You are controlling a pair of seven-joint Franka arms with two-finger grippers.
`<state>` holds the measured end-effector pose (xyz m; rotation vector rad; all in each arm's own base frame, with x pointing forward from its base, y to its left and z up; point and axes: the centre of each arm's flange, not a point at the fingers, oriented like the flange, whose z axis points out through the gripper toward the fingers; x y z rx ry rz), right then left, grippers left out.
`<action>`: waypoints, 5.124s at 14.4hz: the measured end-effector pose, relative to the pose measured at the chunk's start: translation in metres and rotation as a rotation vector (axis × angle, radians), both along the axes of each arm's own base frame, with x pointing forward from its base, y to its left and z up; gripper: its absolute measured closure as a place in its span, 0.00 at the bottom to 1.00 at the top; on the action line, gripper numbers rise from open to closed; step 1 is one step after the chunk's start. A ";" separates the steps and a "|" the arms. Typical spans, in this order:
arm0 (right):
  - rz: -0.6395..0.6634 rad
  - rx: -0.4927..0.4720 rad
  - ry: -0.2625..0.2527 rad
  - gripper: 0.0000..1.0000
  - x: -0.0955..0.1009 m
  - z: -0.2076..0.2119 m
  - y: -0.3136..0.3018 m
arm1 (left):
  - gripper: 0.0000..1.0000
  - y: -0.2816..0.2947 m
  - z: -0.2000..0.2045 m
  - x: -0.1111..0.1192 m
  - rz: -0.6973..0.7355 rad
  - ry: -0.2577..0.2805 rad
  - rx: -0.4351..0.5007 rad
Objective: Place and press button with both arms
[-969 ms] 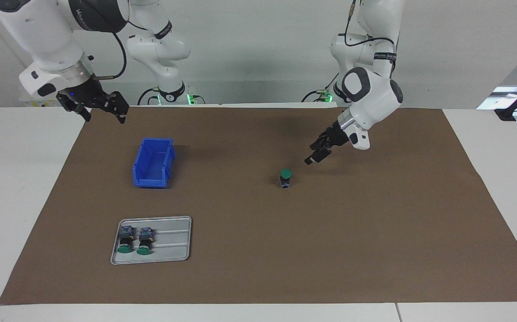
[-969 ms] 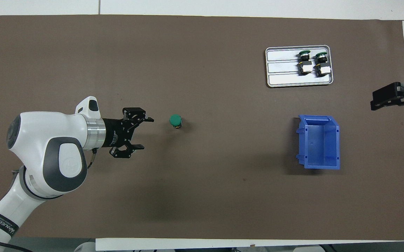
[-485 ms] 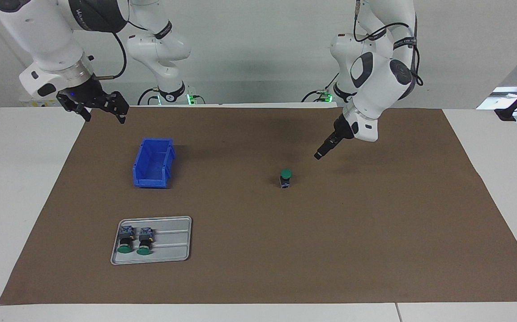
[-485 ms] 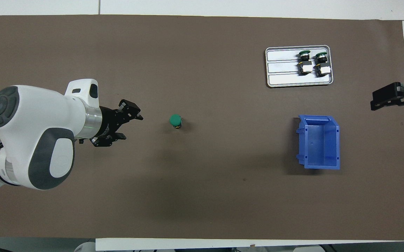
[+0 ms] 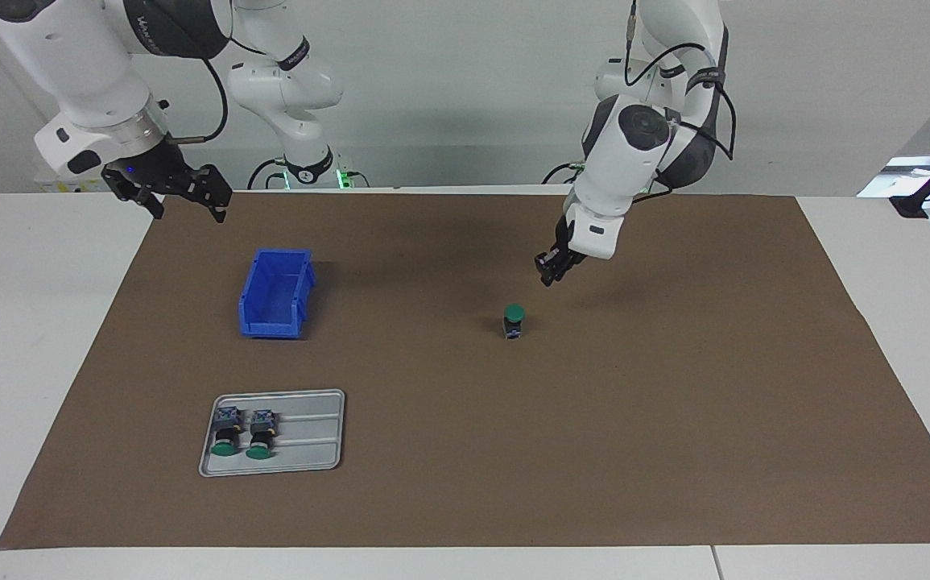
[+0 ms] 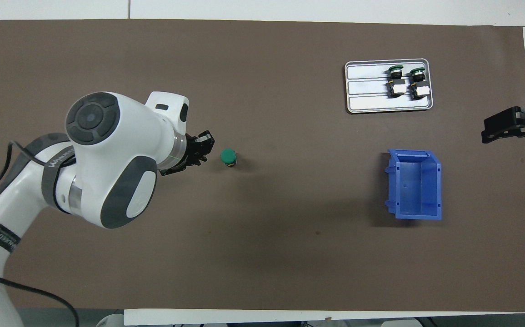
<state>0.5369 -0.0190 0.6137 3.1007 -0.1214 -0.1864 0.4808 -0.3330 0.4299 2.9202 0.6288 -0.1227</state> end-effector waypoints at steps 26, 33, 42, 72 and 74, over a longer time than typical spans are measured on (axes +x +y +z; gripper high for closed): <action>0.000 0.000 0.000 0.02 0.000 0.000 0.000 | 0.99 -0.053 -0.059 0.015 -0.070 -0.043 0.047; -0.001 0.000 0.000 0.02 0.000 0.000 0.000 | 0.99 -0.050 -0.063 0.012 -0.068 -0.057 0.042; -0.001 0.000 0.000 0.02 0.000 0.000 -0.001 | 0.58 -0.018 -0.011 0.029 -0.019 -0.055 0.045; 0.163 0.102 -0.180 0.03 0.028 -0.272 0.489 | 0.00 0.319 0.170 0.050 -0.405 0.045 0.143; 0.181 0.101 -0.177 0.04 0.025 -0.283 0.488 | 0.00 0.318 0.173 0.050 -0.406 0.040 0.144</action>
